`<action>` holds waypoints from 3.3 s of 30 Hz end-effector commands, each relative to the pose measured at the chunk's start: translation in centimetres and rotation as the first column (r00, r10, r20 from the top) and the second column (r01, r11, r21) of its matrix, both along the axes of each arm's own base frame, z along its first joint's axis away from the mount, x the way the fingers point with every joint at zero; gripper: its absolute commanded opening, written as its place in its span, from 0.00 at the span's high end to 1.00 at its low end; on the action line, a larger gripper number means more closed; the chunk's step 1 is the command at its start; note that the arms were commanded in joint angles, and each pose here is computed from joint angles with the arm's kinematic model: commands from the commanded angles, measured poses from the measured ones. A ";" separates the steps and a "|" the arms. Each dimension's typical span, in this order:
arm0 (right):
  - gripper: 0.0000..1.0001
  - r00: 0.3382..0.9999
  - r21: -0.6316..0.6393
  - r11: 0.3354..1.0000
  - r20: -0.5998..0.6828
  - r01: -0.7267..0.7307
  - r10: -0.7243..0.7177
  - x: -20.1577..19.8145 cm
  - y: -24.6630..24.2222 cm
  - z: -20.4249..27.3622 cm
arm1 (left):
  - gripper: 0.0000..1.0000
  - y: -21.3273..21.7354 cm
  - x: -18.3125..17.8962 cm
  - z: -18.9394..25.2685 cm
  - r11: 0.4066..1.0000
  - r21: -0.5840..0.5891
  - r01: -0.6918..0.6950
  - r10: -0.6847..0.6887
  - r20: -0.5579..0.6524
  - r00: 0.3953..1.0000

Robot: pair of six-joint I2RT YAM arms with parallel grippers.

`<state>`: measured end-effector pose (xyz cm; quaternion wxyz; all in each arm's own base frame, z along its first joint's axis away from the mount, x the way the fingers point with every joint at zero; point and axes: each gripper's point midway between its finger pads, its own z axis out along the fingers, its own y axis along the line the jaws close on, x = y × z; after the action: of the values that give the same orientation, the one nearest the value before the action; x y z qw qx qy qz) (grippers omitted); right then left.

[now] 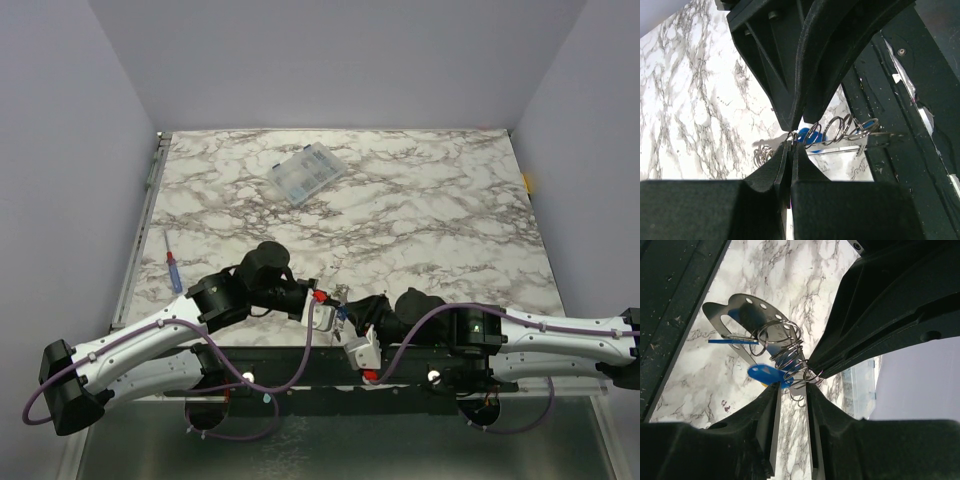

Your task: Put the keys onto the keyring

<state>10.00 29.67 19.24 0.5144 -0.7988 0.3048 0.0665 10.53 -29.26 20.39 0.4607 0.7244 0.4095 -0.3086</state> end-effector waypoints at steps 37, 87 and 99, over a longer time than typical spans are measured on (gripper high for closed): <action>0.44 0.706 0.527 0.495 -0.642 0.690 -0.300 5.4 -3.6 12.5 | 1.00 0.4 1.7 3.8 0.965 -0.251 -0.072 0.113 0.154 0.982; 0.65 0.538 0.439 0.861 -0.805 0.258 0.249 3.3 2.0 9.9 | 1.00 2.5 0.6 9.7 0.768 -0.627 -0.132 0.187 0.022 0.982; 0.69 0.490 0.404 0.892 -0.831 0.204 0.265 2.5 2.5 9.0 | 1.00 2.8 1.2 10.1 0.749 -0.643 -0.161 0.223 0.017 0.975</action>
<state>13.08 31.97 27.93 0.4710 -0.5069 0.4954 0.5252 11.93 -26.90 28.78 0.7028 0.5104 0.3548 -0.3460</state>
